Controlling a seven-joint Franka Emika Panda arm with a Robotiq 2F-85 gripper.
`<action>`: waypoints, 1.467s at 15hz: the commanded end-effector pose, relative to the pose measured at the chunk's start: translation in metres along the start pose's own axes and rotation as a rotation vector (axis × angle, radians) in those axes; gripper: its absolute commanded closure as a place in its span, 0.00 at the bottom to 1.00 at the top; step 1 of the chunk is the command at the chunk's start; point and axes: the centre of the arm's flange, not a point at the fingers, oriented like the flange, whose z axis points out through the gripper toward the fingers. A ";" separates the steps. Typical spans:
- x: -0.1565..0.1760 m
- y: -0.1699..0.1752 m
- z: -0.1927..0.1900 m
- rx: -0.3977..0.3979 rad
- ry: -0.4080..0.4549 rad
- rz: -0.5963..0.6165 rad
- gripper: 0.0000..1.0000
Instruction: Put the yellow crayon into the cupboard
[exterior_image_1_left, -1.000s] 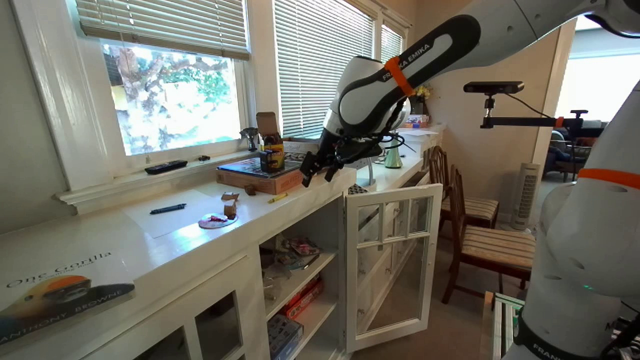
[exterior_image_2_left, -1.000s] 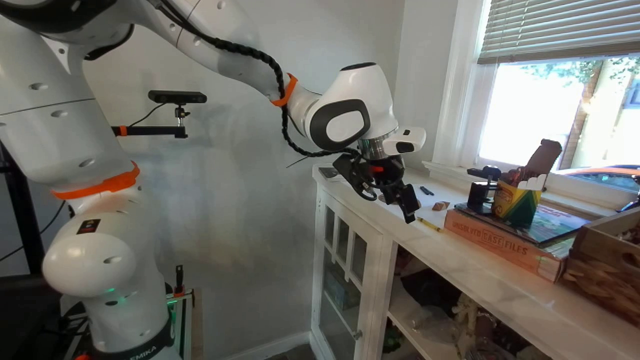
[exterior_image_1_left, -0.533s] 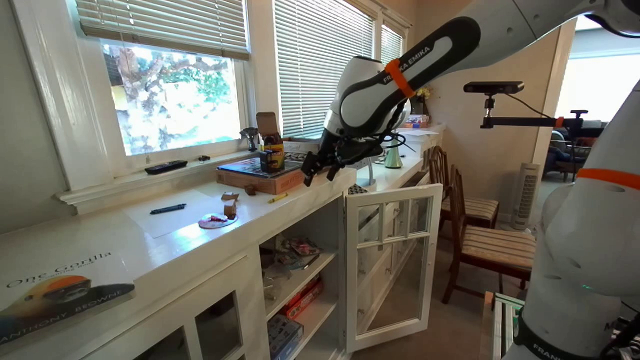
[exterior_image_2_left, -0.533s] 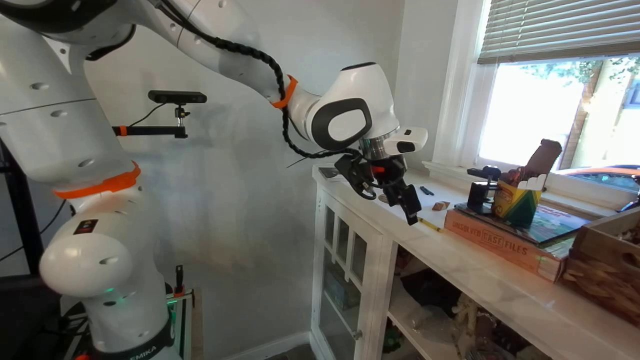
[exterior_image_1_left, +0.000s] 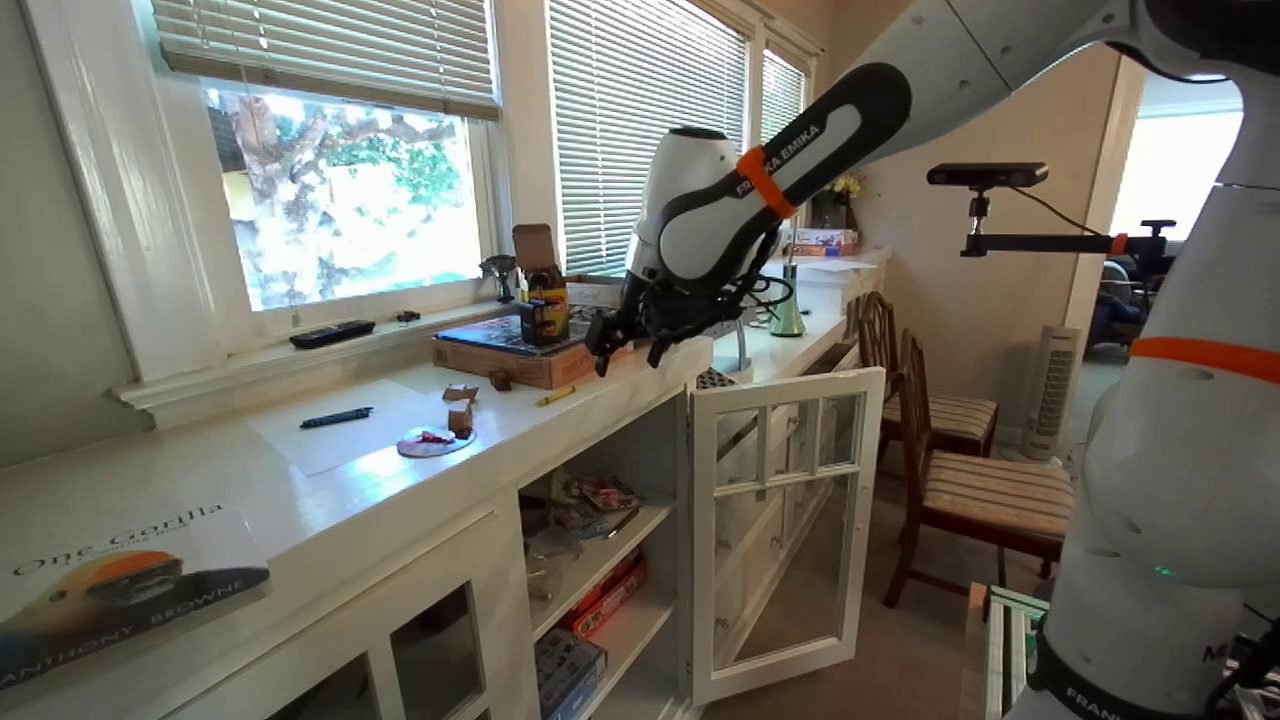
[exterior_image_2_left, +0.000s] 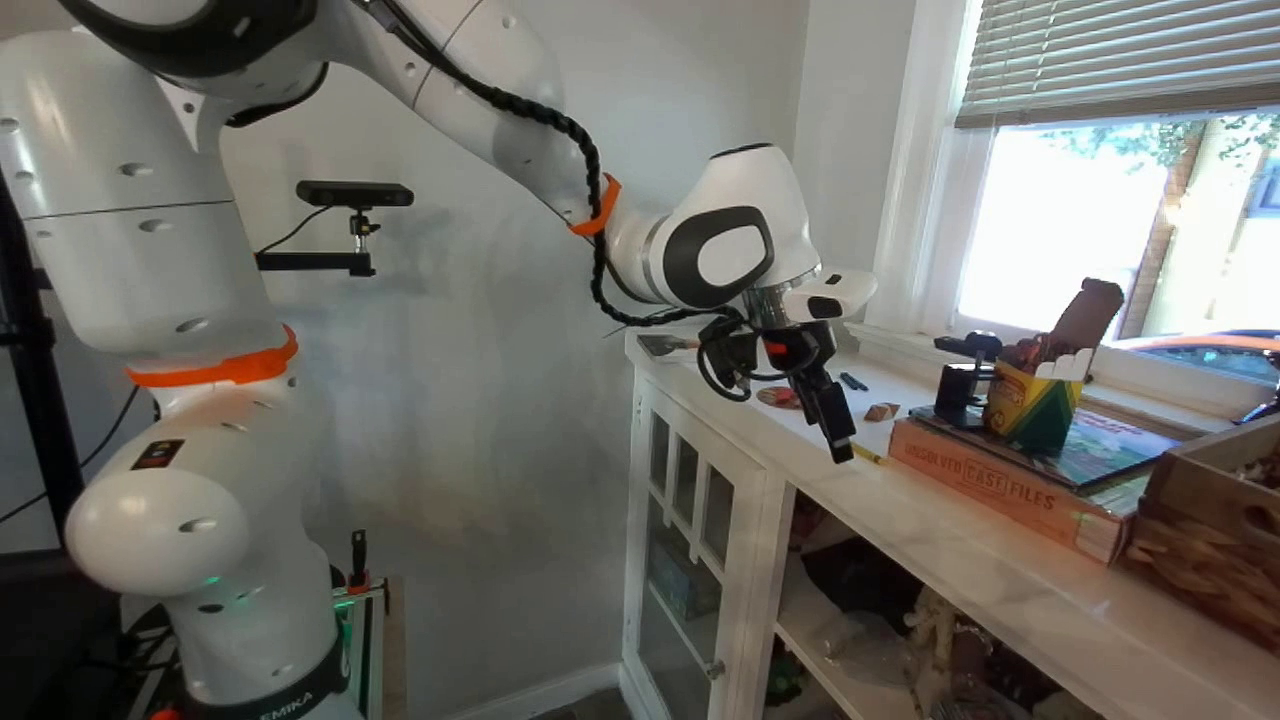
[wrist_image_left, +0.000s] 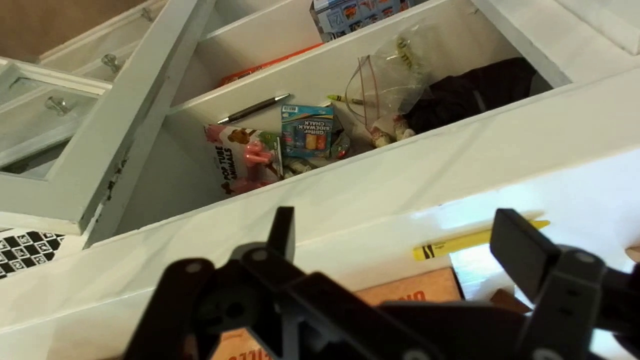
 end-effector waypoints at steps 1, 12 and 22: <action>0.014 -0.020 0.020 -0.017 0.000 0.049 0.00; 0.044 -0.050 0.046 -0.032 0.058 0.105 0.00; 0.047 -0.073 0.068 -0.049 0.095 0.098 0.00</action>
